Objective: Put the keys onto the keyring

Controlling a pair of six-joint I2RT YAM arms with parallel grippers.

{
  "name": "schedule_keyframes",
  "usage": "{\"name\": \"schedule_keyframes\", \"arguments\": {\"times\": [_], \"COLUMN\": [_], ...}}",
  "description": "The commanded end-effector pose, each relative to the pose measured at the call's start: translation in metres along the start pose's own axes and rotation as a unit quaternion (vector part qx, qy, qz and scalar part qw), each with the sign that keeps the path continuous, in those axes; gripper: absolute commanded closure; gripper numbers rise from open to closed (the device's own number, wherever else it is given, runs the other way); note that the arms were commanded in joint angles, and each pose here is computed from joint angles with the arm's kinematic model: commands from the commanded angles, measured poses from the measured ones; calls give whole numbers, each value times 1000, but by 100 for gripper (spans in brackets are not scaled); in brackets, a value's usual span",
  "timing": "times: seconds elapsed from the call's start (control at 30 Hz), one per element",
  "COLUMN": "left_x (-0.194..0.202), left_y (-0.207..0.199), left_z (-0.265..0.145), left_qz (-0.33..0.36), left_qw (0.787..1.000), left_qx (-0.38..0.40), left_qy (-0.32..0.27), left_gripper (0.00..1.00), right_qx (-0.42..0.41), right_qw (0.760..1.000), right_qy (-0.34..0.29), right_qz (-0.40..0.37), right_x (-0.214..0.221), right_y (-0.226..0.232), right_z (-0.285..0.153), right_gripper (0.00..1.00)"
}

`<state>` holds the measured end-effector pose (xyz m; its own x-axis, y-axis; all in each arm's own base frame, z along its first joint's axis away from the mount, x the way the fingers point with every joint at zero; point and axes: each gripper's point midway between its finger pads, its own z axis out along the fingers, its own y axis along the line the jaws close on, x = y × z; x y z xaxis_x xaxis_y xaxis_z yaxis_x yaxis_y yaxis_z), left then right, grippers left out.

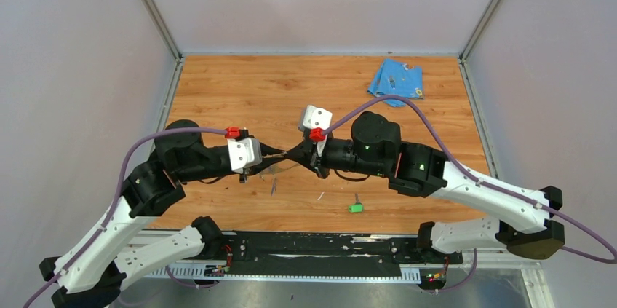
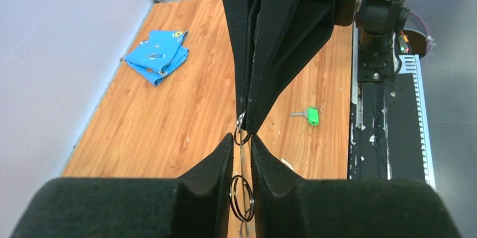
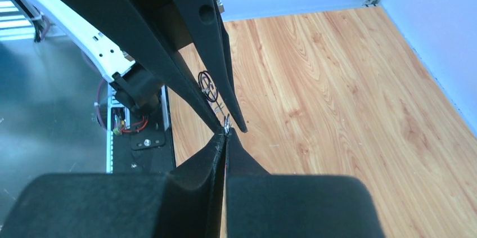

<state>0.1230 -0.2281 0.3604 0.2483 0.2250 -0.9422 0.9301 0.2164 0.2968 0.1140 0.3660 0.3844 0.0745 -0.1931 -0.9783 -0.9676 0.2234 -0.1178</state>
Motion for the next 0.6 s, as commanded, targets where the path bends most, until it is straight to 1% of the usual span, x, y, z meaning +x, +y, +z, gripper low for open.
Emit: {"name": "schedule_keyframes", "arguments": {"times": [0.0,0.1,0.13,0.2,0.23,0.27,0.37,0.43,0.47,0.57], "left_x": [-32,-31,-30,-30,-30,-30,-28,-24,-22,-14], "left_y": [2,0,0,-1,-1,-1,-3,-3,-4,0], "left_z": [-8,-8,-8,-8,-8,-8,-8,-7,-8,-9], "left_qz": [10,8,6,2,0,-3,-7,-9,-12,-27], "left_qw": [999,999,999,999,999,999,999,999,999,999], "left_qx": [-5,0,1,1,1,1,3,5,5,-14], "left_qy": [-47,-48,-48,-48,-48,-48,-45,-38,-33,-22], "left_gripper": [80,78,76,71,71,71,80,80,78,61], "right_qx": [20,30,32,37,37,36,36,35,34,33], "right_qw": [995,993,993,991,990,989,987,986,986,986], "right_qy": [-91,-103,-101,-121,-127,-131,-142,-147,-148,-150], "right_qz": [34,43,45,45,51,58,64,66,67,66], "right_x": [-28,-25,-22,-27,-27,-27,-26,-26,-26,-26], "right_y": [-7,-9,-9,-11,-11,-10,-9,-9,-8,-7], "right_z": [-2,-5,-5,-6,-7,-7,-8,-10,-10,-12], "right_gripper": [99,100,99,100,99,99,99,100,100,100]}}
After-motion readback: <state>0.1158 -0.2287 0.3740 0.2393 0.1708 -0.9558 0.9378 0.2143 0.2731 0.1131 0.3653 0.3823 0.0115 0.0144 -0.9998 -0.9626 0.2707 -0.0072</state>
